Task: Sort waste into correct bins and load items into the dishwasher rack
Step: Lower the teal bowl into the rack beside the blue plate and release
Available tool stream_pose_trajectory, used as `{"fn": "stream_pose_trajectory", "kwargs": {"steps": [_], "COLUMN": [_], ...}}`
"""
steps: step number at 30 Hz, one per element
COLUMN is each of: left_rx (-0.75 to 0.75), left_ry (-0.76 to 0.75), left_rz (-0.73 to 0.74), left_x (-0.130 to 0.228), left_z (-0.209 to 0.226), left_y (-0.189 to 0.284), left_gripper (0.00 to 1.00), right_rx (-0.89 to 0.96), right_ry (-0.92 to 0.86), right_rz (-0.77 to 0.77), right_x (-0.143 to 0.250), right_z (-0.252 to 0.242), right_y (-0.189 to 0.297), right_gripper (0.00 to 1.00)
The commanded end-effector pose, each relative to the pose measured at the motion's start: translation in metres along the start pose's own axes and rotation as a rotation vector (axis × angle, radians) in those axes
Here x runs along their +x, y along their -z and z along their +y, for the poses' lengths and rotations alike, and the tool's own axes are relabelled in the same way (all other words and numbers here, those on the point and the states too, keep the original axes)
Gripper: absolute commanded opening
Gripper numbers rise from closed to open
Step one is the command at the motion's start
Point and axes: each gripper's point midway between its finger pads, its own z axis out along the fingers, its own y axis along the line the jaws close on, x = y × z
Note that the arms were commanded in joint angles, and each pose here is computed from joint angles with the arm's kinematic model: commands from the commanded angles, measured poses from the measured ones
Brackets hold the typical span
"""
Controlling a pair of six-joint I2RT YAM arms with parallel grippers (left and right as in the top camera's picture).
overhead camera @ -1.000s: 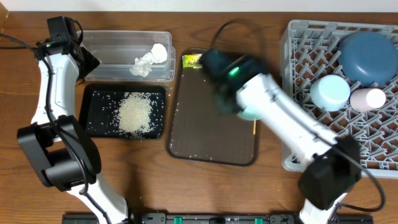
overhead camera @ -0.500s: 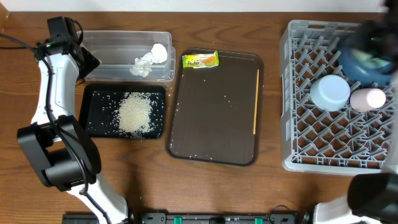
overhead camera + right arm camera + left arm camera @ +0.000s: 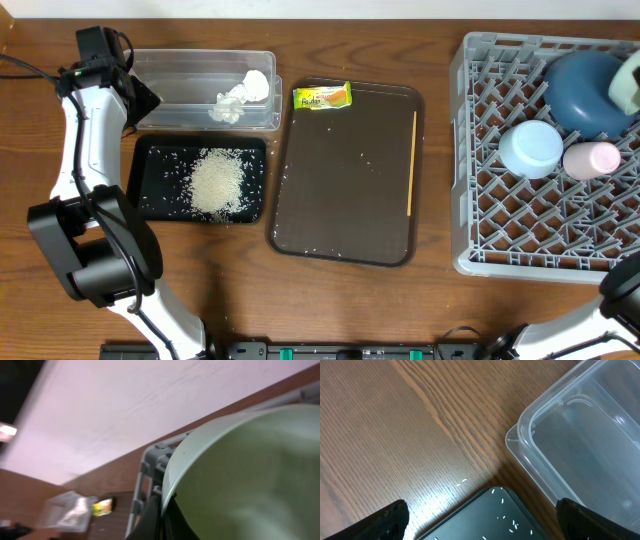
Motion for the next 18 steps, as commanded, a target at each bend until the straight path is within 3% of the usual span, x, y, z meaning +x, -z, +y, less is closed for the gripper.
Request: {"fn": "stream_pose_trajectory", "kwargs": {"steps": [1, 9, 18], "left_rx": [-0.011, -0.011, -0.011], "left_ry": [0.007, 0.007, 0.007], "left_rz": [0.006, 0.006, 0.006], "left_x": [0.001, 0.001, 0.002], "left_z": [0.002, 0.002, 0.002], "left_y": [-0.004, -0.004, -0.004], "left_gripper": [0.96, 0.96, 0.96], "right_rx": [-0.148, -0.109, -0.244], "right_ry": [-0.09, -0.186, -0.097], "right_rz": [0.001, -0.027, -0.046], "right_x": [0.006, 0.031, 0.035], "right_z": [0.003, -0.041, -0.042], "right_y": [0.016, 0.033, 0.03], "right_gripper": [0.01, 0.01, 0.01]}}
